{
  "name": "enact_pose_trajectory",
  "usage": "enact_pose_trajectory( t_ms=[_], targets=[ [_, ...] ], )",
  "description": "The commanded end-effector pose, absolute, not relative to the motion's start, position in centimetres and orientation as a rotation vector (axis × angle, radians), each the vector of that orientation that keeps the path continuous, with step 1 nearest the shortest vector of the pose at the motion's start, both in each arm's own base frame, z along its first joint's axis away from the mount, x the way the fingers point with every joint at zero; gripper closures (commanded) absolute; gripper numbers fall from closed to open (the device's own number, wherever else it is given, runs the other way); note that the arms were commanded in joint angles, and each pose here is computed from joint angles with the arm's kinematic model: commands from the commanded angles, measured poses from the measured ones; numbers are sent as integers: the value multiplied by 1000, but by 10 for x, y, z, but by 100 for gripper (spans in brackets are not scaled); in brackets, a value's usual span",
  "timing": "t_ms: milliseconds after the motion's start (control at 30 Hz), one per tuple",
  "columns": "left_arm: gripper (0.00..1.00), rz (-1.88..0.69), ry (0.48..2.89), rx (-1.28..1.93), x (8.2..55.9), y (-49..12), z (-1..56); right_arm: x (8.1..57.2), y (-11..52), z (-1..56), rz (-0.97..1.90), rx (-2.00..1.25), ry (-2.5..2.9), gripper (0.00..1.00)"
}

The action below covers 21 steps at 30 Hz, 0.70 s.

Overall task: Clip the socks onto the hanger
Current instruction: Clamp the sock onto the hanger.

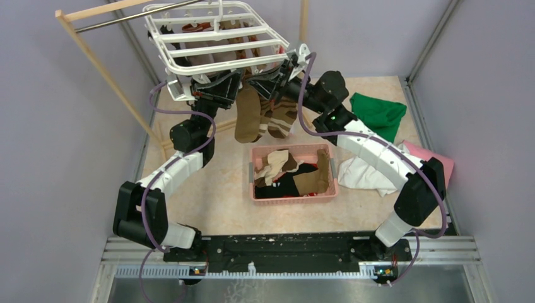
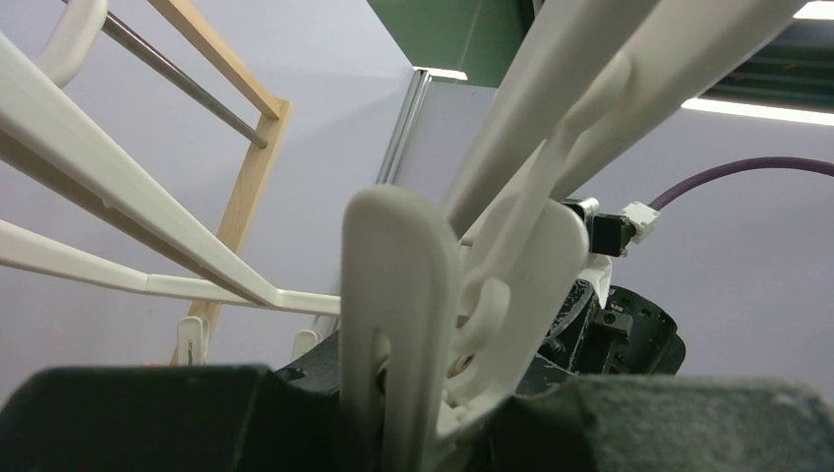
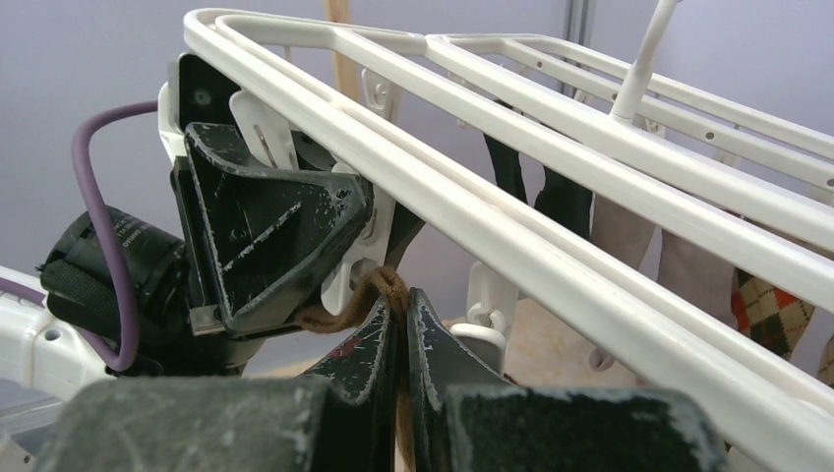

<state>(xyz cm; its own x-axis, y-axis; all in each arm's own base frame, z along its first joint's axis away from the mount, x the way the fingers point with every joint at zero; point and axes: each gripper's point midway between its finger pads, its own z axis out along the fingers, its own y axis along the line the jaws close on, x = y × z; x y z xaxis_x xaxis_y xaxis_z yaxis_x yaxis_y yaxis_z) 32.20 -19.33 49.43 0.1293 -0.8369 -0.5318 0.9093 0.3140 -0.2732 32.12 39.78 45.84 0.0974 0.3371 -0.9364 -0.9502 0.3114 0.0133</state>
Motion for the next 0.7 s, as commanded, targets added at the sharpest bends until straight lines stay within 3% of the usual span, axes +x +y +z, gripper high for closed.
enact_pose_trajectory(
  t_ms=[0,267,667],
  targets=[
    [80,-1254,331,243,259,-171,541,315,391,485,1134,-724,973,100],
    [80,-1253,321,253,258,-171,545,331,396,471,1098,-723,1085,100],
    [80,-1257,326,256,261,-173,544,315,398,472,1172,-764,1047,100]
  ],
)
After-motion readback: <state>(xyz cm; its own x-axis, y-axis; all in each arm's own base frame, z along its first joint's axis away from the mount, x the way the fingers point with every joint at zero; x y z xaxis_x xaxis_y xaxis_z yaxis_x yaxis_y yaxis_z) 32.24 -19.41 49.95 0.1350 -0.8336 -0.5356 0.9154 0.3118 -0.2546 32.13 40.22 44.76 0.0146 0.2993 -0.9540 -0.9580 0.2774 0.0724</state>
